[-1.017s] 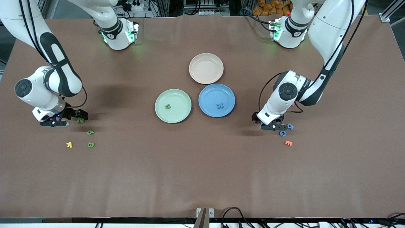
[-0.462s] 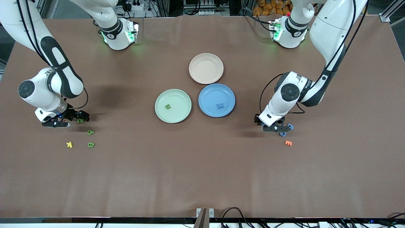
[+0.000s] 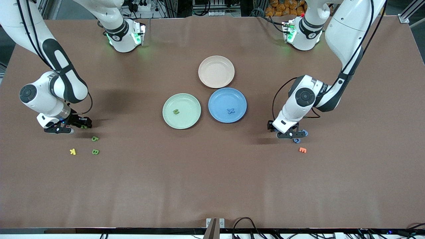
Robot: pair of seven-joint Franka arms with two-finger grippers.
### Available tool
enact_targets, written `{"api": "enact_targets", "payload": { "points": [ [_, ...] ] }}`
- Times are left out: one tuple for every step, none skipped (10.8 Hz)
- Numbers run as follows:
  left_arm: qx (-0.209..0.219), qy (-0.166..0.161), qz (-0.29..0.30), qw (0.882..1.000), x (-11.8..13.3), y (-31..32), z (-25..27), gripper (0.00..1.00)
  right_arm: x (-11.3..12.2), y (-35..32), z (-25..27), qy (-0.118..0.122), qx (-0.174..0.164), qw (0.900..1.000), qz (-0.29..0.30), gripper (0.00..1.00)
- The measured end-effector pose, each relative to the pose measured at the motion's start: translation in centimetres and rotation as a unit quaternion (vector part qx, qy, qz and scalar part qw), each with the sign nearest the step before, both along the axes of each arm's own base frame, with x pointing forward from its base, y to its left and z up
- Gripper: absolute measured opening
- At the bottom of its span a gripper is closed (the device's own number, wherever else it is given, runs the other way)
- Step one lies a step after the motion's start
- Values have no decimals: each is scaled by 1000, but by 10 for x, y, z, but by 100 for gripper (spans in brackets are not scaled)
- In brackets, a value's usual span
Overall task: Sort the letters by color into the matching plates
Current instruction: 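Grasp and lift the blue m with the left gripper while the right gripper lifts N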
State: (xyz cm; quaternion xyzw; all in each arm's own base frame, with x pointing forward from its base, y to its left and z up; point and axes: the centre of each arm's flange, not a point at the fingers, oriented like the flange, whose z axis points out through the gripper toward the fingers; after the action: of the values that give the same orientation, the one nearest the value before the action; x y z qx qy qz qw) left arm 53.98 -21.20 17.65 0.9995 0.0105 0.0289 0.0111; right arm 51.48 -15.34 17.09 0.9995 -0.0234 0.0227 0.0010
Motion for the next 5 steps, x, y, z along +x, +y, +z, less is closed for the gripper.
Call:
{"api": "enact_targets", "payload": {
  "points": [
    [0, 0, 2, 1000, 0, 0, 0, 74, 1, -1, 2, -3, -1, 1000, -1, 45],
    [0, 0, 4, 1000, 0, 0, 0, 71, 1, -2, 3, -3, -1, 1000, -2, 32],
    [0, 0, 4, 1000, 0, 0, 0, 70, 1, -2, 3, -4, -1, 1000, -2, 32],
    [0, 1, 4, 1000, 0, 0, -1, 67, 1, -2, 3, -4, -1, 1000, -2, 32],
    [0, 2, 10, 1000, -1, 0, -2, 67, 1, -2, 3, -4, -1, 1000, -2, 32]
  ]
}}
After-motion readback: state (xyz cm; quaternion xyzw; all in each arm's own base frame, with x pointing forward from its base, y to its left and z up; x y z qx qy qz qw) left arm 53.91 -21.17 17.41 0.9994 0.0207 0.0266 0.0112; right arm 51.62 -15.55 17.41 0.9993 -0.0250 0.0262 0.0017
